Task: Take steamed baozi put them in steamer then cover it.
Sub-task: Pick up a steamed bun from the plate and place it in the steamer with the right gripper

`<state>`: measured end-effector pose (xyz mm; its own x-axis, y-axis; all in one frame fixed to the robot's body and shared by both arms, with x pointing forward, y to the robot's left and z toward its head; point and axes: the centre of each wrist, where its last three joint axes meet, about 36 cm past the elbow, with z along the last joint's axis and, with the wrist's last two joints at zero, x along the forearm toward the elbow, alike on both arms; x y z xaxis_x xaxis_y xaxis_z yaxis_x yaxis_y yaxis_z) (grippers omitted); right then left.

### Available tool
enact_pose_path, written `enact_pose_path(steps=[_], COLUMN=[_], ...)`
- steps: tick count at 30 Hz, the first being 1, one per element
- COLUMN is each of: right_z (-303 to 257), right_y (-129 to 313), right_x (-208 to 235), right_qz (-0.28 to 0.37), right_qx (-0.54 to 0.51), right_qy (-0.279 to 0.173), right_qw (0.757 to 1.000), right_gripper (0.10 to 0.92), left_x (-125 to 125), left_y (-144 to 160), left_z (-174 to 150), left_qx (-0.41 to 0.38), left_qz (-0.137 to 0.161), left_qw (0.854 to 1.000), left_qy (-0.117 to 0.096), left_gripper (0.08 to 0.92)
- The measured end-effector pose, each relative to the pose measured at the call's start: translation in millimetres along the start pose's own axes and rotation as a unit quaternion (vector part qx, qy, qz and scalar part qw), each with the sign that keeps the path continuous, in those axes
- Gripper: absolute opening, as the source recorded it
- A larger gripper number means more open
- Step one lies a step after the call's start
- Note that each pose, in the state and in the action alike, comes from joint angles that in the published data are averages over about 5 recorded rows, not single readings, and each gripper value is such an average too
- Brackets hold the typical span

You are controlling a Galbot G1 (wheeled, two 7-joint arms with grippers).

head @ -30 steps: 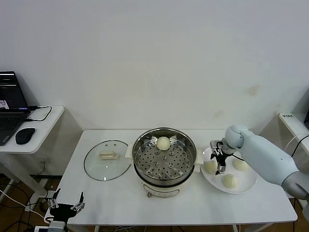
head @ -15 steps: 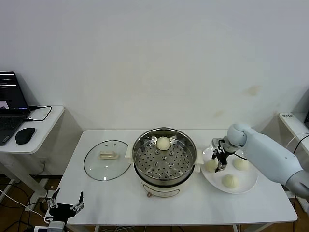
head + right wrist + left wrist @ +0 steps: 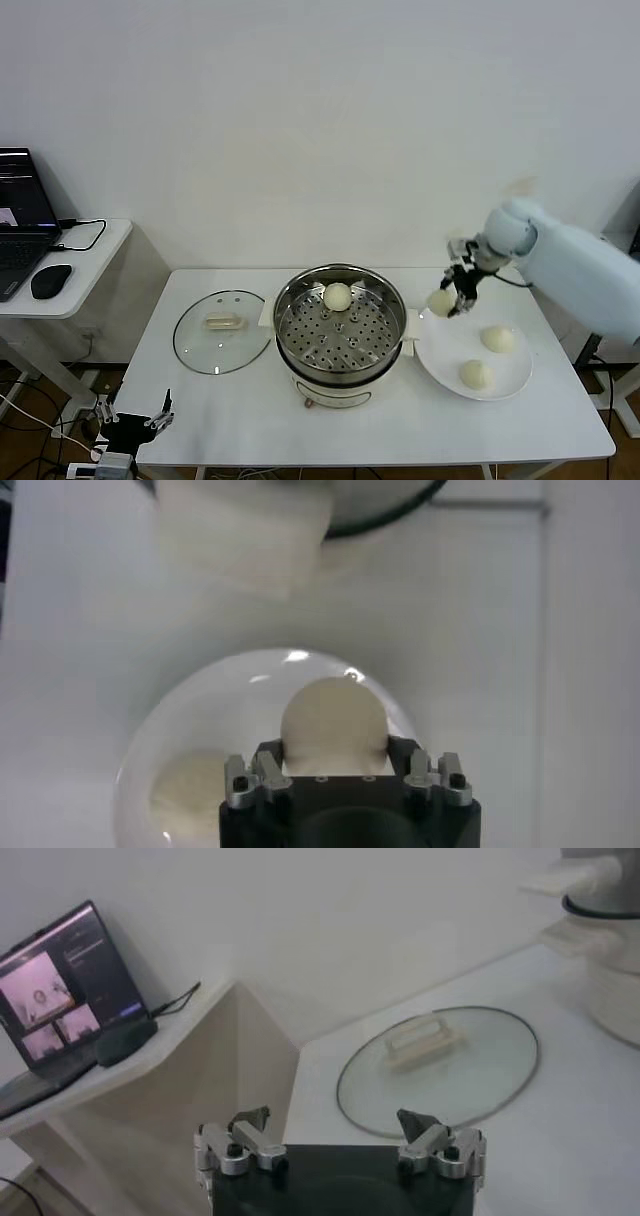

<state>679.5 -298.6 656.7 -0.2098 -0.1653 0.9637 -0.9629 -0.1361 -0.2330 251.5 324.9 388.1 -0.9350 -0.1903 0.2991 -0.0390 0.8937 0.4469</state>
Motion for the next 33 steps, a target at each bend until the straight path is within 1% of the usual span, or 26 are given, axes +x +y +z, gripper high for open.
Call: enact_pose_path(steps=[6,13,24,33], right_z=[-50,-120,-216,-257], right_y=[-22,-39,-44,-30], right_x=[35,40,3,-37], right_qz=[0.009,0.001,-0.030,-0.064], right_qx=[0.034,0.076,0.119,0.124], right_qy=[-0.004,-0.014,-0.021,-0.028], right_qw=[0.999,0.997,0.992,0.990], right_gripper=[0.636,0.636,0.636,0.636], left_x=[0,1,3,5], left_y=[4,6,6,7], left_z=[-3,-7,-14,-15], left_qx=[0.001,0.005,0.012,0.014], left_qz=[-0.003,-0.006,-0.009,-0.010], left_qw=[1.000,1.000,1.000,1.000], left_qy=[-0.005,-0.010,-0.017,-0.019], left_gripper=[0.823,0.823,0.823,0.823])
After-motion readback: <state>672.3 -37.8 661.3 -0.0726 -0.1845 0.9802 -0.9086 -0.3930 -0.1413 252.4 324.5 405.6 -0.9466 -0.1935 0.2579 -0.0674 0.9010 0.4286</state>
